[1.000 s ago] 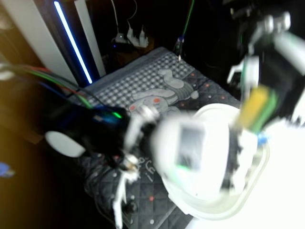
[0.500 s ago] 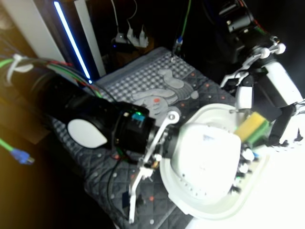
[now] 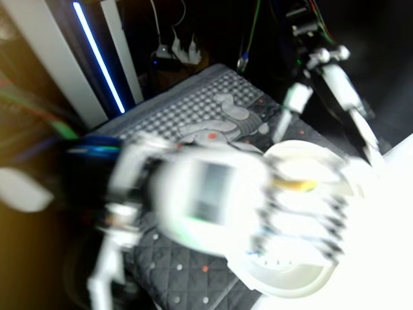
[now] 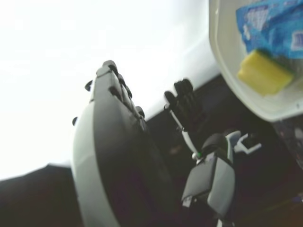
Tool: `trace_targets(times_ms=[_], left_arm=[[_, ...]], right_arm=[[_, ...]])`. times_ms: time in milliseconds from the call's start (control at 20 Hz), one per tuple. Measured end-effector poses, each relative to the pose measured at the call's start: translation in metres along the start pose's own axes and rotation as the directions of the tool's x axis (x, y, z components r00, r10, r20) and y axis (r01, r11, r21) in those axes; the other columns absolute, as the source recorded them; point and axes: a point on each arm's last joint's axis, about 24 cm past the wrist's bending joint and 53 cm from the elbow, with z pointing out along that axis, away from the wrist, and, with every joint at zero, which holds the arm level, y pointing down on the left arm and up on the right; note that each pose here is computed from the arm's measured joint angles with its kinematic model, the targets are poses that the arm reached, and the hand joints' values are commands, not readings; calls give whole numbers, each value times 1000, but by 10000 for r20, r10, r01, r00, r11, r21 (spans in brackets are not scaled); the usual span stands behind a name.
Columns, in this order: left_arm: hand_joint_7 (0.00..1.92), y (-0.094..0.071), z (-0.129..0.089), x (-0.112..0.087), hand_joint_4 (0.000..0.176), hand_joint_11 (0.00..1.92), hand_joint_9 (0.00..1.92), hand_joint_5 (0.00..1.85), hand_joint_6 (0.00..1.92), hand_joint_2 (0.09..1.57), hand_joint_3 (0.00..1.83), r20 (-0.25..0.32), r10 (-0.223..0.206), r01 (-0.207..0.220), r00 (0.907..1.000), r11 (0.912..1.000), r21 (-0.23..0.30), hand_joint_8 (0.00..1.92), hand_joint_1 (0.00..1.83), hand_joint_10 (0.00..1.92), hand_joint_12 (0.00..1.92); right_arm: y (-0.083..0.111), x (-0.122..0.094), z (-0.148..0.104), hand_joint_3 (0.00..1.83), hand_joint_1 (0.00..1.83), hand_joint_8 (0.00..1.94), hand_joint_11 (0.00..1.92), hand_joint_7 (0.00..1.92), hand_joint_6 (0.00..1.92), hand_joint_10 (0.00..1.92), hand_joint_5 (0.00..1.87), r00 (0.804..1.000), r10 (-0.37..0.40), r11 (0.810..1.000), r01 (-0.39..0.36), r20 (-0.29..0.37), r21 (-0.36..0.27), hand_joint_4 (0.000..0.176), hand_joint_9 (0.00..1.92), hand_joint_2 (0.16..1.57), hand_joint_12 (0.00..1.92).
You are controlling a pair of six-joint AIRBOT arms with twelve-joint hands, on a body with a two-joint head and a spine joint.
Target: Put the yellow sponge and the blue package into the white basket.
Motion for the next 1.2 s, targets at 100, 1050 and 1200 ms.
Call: trace_targets(times_ms=[100, 1050, 1200], left_arm=[[0, -8, -29, 13, 176, 0, 0, 0, 0, 806, 0, -116, -223, 229, 9997, 9981, 565, 0, 843, 0, 0], [0, -40, -217, 8, 176, 0, 0, 0, 0, 985, 0, 1256, -873, 698, 9882, 9880, 1375, 0, 705, 0, 0], [0, -39, -217, 8, 176, 0, 0, 0, 0, 992, 0, 1292, -856, 685, 9879, 9889, 1320, 0, 566, 0, 0]], right_arm=[[6, 15, -37, 0, 682, 0, 0, 0, 0, 0, 0, 9980, 634, 9968, -634, -15, -477, 176, 0, 882, 0], [3, 42, -211, 1, 638, 0, 0, 0, 0, 0, 94, 9402, 3290, 9438, -3306, 884, 32, 176, 0, 919, 0], [10, 48, -211, 14, 422, 0, 36, 0, 0, 2, 0, 9387, 3391, 9406, -3394, 621, -62, 176, 7, 973, 14]])
